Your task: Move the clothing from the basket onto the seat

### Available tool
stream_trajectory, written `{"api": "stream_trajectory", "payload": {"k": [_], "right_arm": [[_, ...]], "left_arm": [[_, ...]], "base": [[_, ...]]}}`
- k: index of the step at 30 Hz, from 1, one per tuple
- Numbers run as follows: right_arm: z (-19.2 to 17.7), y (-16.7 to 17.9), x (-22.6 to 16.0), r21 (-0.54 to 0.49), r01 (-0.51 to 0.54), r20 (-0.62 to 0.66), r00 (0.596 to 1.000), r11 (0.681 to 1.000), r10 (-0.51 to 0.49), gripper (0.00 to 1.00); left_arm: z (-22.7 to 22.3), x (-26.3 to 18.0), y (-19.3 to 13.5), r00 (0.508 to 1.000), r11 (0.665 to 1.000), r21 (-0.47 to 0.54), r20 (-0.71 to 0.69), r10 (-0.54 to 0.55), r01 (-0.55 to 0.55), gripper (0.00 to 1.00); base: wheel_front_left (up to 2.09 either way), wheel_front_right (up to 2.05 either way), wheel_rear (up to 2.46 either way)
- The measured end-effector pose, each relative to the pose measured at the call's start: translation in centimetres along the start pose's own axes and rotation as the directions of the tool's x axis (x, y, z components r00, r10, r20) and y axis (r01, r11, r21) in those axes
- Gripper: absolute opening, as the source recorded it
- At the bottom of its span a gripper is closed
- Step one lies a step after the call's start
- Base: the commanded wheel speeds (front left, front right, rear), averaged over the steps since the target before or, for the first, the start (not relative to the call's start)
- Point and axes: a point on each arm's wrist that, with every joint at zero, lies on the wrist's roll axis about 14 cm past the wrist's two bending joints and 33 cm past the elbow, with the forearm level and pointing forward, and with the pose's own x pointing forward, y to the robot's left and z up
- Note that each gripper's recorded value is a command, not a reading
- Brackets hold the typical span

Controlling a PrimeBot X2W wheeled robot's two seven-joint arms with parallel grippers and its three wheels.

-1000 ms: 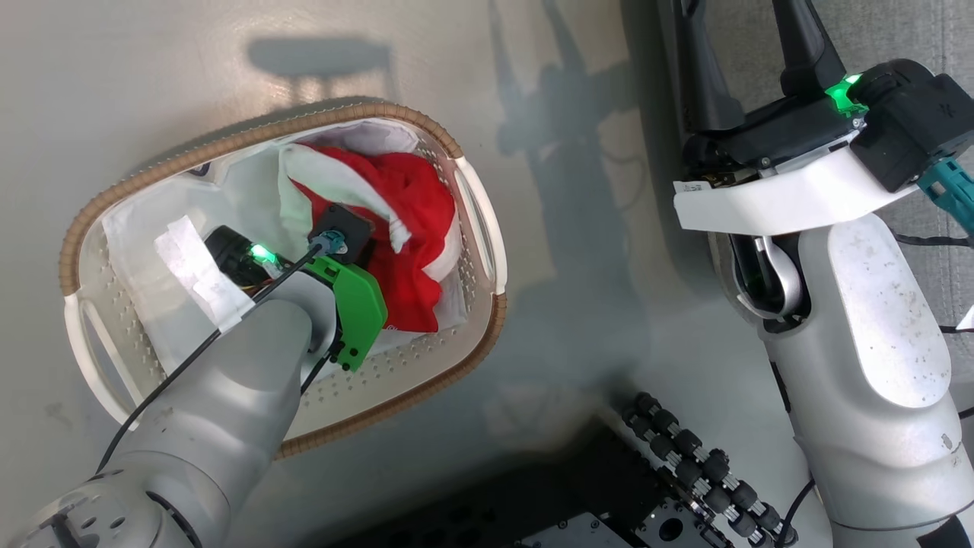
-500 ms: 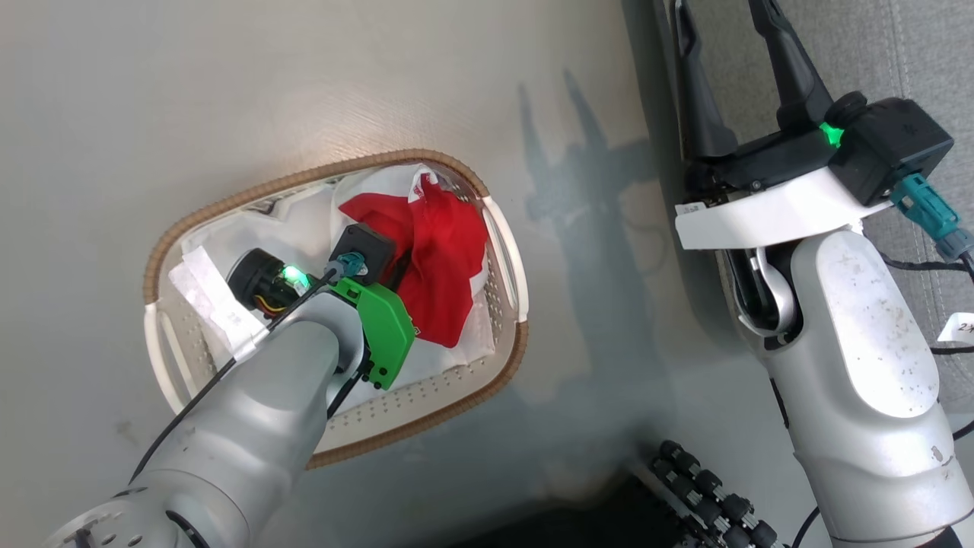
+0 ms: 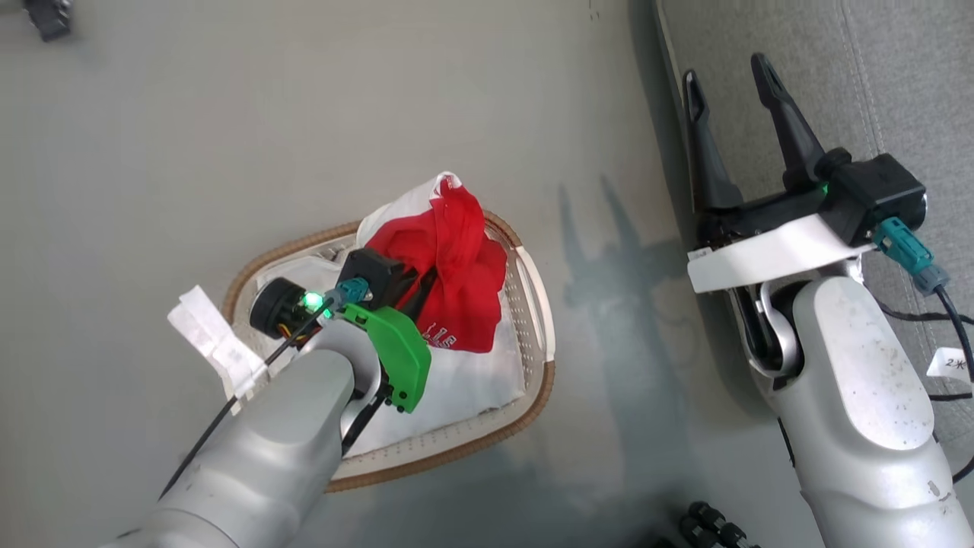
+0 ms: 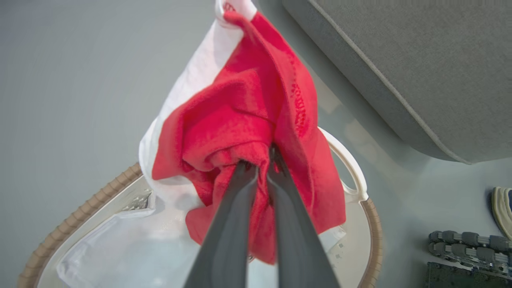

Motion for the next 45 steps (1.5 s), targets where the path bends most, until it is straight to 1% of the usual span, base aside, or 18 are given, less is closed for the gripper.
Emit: {"api": "stream_trajectory", "payload": {"k": [7,15,22,26,28,32,36,45], "right_arm": [[1.4,0.7,-1.4,0.000,-0.004,0.012,1.000,1.000,0.004,1.00],[2.8,2.0,-3.1,0.013,-0.020,0.023,1.000,1.000,0.020,1.00],[3.8,3.2,-4.4,0.022,-0.040,0.035,0.999,0.999,0.039,1.00],[4.4,4.0,-5.3,0.025,-0.058,0.041,0.998,0.998,0.056,1.00],[4.6,4.3,-5.9,0.027,-0.063,0.041,0.997,0.998,0.062,1.00],[4.8,4.9,-6.9,0.031,-0.075,0.040,0.996,0.997,0.074,1.00],[5.3,5.6,-7.4,0.036,-0.089,0.051,0.995,0.995,0.088,1.00],[5.8,6.3,-8.3,0.037,-0.106,0.058,0.993,0.994,0.104,1.00]], "left_arm": [[1.4,-2.9,-0.4,0.997,0.998,-0.027,0.064,0.053,-0.052,0.00],[3.8,-6.2,-0.4,0.979,0.992,-0.043,0.161,0.121,-0.116,0.00],[6.3,-9.2,-0.5,0.948,0.984,-0.056,0.265,0.177,-0.168,0.00],[8.1,-10.9,-0.7,0.921,0.979,-0.065,0.335,0.202,-0.191,0.00],[9.0,-11.6,-1.1,0.908,0.979,-0.047,0.367,0.201,-0.198,0.00],[12.0,-13.2,-1.7,0.869,0.978,-0.030,0.454,0.198,-0.208,0.00],[15.1,-14.8,-2.7,0.819,0.978,-0.006,0.545,0.180,-0.210,0.00],[21.8,-18.2,-6.0,0.685,0.982,0.053,0.723,0.089,-0.183,0.00]], "base": [[0.00,0.00,0.00],[0.00,0.00,0.00],[0.00,0.00,0.00],[0.00,0.00,0.00],[0.00,0.00,0.00],[0.00,0.00,0.00],[0.00,0.00,0.00],[0.00,0.00,0.00]]}}
